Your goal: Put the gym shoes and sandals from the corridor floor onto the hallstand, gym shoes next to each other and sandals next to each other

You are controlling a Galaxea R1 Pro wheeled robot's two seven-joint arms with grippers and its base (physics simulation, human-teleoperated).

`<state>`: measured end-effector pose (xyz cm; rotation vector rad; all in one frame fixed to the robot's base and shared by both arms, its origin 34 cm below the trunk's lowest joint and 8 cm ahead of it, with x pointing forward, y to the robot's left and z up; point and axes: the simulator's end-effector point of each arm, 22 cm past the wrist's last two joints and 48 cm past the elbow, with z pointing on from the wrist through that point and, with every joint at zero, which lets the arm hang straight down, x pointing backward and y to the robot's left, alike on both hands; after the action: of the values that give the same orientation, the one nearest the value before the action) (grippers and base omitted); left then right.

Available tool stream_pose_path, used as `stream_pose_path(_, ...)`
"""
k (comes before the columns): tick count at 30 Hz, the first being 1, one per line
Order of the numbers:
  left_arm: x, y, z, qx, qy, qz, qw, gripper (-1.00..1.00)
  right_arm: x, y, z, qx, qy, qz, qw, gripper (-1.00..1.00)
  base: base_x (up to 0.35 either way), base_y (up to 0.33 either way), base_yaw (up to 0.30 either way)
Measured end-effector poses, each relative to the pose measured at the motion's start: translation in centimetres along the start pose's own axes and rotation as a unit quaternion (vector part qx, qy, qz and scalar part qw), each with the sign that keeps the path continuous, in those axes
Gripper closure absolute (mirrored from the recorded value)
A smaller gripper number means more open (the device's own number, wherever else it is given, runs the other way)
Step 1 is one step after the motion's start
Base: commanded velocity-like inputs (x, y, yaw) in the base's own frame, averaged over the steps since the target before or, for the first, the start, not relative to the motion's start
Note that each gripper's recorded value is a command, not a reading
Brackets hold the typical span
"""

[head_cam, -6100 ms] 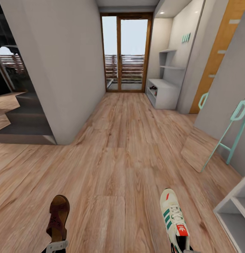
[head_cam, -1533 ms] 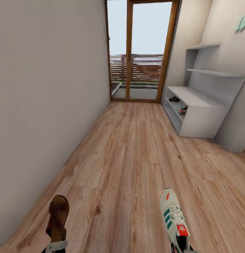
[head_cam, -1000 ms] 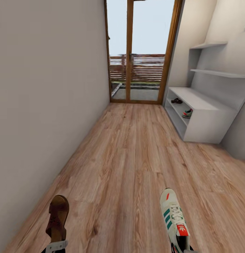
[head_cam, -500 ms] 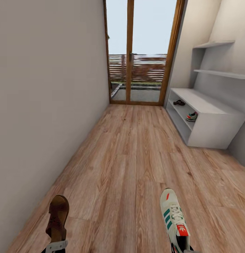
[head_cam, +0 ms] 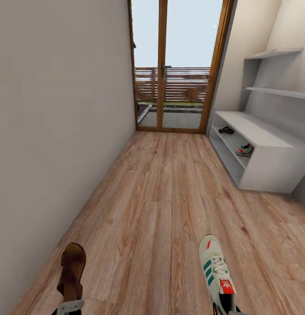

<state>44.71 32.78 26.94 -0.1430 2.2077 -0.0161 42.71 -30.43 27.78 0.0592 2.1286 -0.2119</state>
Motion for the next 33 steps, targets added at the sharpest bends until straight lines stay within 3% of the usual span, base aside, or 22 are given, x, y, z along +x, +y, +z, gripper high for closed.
stream_pose_path(33,0.0,0.0,0.0,0.0,0.0,0.0,1.0,1.0,0.0,0.0,0.0,0.0,0.0,0.0,1.0,1.0,0.339,0.0,0.0)
